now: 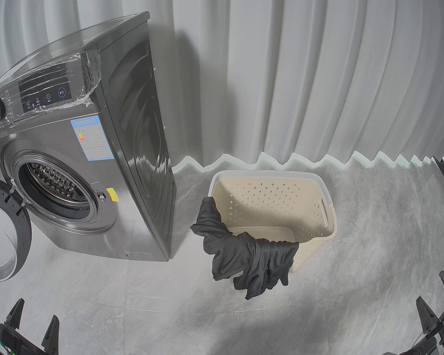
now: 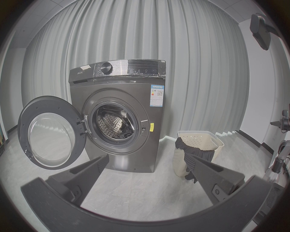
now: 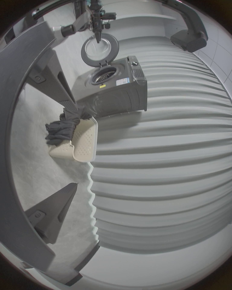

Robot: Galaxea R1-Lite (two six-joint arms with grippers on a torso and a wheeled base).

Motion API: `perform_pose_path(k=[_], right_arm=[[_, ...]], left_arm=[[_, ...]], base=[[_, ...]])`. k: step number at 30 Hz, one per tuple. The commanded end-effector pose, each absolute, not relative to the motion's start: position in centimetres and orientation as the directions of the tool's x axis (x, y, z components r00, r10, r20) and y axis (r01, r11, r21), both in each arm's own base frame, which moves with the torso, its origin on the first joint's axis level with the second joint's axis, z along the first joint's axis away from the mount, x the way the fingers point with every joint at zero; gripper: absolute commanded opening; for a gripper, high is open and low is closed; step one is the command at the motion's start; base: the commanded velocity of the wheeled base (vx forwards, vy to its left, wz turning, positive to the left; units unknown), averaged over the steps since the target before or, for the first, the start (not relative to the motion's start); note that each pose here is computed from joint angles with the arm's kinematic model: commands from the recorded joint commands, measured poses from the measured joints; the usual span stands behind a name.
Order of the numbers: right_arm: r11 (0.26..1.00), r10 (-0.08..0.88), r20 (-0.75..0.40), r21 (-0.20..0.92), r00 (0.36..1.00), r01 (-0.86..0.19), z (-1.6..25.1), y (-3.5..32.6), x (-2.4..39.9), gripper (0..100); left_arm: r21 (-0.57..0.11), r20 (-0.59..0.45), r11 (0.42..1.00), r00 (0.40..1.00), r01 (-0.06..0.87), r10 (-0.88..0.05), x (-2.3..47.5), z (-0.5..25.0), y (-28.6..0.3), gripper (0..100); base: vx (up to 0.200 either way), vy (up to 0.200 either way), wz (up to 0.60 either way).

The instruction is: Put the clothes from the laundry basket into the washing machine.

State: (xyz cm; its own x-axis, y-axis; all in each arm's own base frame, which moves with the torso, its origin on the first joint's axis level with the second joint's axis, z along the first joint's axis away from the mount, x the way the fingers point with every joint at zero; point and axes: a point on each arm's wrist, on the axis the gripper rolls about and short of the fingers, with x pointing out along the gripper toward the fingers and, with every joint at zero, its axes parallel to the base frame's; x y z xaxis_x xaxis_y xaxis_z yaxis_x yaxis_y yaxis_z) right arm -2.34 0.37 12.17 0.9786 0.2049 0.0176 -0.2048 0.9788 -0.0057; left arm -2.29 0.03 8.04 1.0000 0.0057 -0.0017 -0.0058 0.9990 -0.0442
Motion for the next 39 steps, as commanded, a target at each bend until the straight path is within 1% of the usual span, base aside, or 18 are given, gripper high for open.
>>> perform_pose_path(k=[1, 2, 4, 7, 8, 9, 12, 14, 18, 20, 22, 26, 30, 32, 35, 39], right_arm=[[0.919, 0.393, -0.25, 0.089, 0.885, -0.383, 14.9, 0.9, 2.8, 100], [0.914, 0.404, -0.309, 0.103, 0.861, -0.392, 14.8, 1.1, 4.3, 100], [0.904, 0.419, -0.389, 0.097, 0.82, -0.417, 14.5, 1.4, 6.7, 100], [0.886, 0.449, -0.45, 0.109, 0.772, -0.451, 13.8, 2.0, 9.1, 100], [0.886, 0.449, -0.45, 0.109, 0.772, -0.451, 13.8, 2.0, 9.1, 100], [0.873, 0.469, -0.487, 0.131, 0.737, -0.469, 13.2, 2.6, 10.8, 100], [0.857, 0.493, -0.559, 0.181, 0.666, -0.483, 12.0, 3.8, 13.3, 100], [0.863, 0.485, -0.587, 0.199, 0.649, -0.464, 11.3, 4.4, 15.1, 100], [0.878, 0.466, -0.587, 0.216, 0.662, -0.427, 9.7, 5.6, 17.9, 100], [0.878, 0.466, -0.587, 0.216, 0.662, -0.427, 9.7, 5.6, 17.9, 100], [0.886, 0.457, -0.59, 0.233, 0.666, -0.4, 8.4, 6.7, 19.3, 100], [0.9, 0.428, -0.622, 0.224, 0.656, -0.374, 7.5, 7.7, 20.4, 100], [0.899, 0.428, -0.631, 0.227, 0.647, -0.374, 7.1, 8.8, 21.4, 100], [0.908, 0.41, -0.634, 0.215, 0.655, -0.36, 6.8, 9.8, 22.4, 100], [0.931, 0.36, -0.642, 0.201, 0.677, -0.304, 6.3, 11.1, 23.9, 100], [0.935, 0.353, -0.641, 0.212, 0.681, -0.285, 5.9, 12.2, 24.8, 100]], left_arm=[[-0.044, 0.0, 0.999, 1.0, -0.006, 0.006, -2.3, 7.6, 0.0, 100], [-0.044, 0.0, 0.999, 1.0, -0.006, 0.006, -2.3, 7.6, 0.0, 100], [-0.044, -0.002, 0.999, 1.0, -0.006, 0.006, -2.3, 7.6, 0.0, 100], [-0.044, 0.0, 0.999, 1.0, -0.006, 0.006, -2.3, 7.6, 0.0, 100], [-0.044, 0.0, 0.999, 1.0, -0.006, 0.006, -2.3, 7.6, 0.0, 100], [-0.044, 0.0, 0.999, 1.0, -0.006, 0.006, -2.3, 7.6, 0.0, 100], [-0.044, 0.0, 0.999, 1.0, -0.006, 0.006, -2.3, 7.6, 0.0, 100], [-0.044, 0.0, 0.999, 1.0, -0.006, 0.006, -2.3, 7.6, 0.0, 100], [-0.044, -0.002, 0.999, 1.0, -0.006, 0.006, -2.3, 7.6, 0.0, 100], [-0.044, -0.002, 0.999, 1.0, -0.006, 0.006, -2.3, 7.6, 0.0, 100], [-0.044, 0.0, 0.999, 1.0, -0.006, 0.006, -2.3, 7.6, 0.0, 100], [-0.044, 0.0, 0.999, 1.0, -0.006, 0.006, -2.3, 7.6, 0.0, 100], [-0.044, -0.002, 0.999, 1.0, -0.006, 0.006, -2.3, 7.6, 0.0, 100], [-0.044, 0.0, 0.999, 1.0, -0.006, 0.006, -2.3, 7.6, 0.0, 100], [-0.044, 0.0, 0.999, 1.0, -0.006, 0.006, -2.3, 7.6, 0.0, 100], [-0.044, 0.0, 0.999, 1.0, -0.006, 0.006, -2.3, 7.6, 0.0, 100]], base=[[0.0, 0.0, 0.0], [0.0, 0.0, 0.0], [0.0, 0.0, 0.0], [0.0, 0.0, 0.0], [0.0, 0.0, 0.0], [0.0, 0.0, 0.0], [0.0, 0.0, 0.0], [0.0, 0.0, 0.0], [0.0, 0.0, 0.0], [0.0, 0.0, 0.0], [0.0, 0.0, 0.0], [0.0, 0.0, 0.0], [0.0, 0.0, 0.0], [0.0, 0.0, 0.0], [0.0, 0.0, 0.0], [0.0, 0.0, 0.0]])
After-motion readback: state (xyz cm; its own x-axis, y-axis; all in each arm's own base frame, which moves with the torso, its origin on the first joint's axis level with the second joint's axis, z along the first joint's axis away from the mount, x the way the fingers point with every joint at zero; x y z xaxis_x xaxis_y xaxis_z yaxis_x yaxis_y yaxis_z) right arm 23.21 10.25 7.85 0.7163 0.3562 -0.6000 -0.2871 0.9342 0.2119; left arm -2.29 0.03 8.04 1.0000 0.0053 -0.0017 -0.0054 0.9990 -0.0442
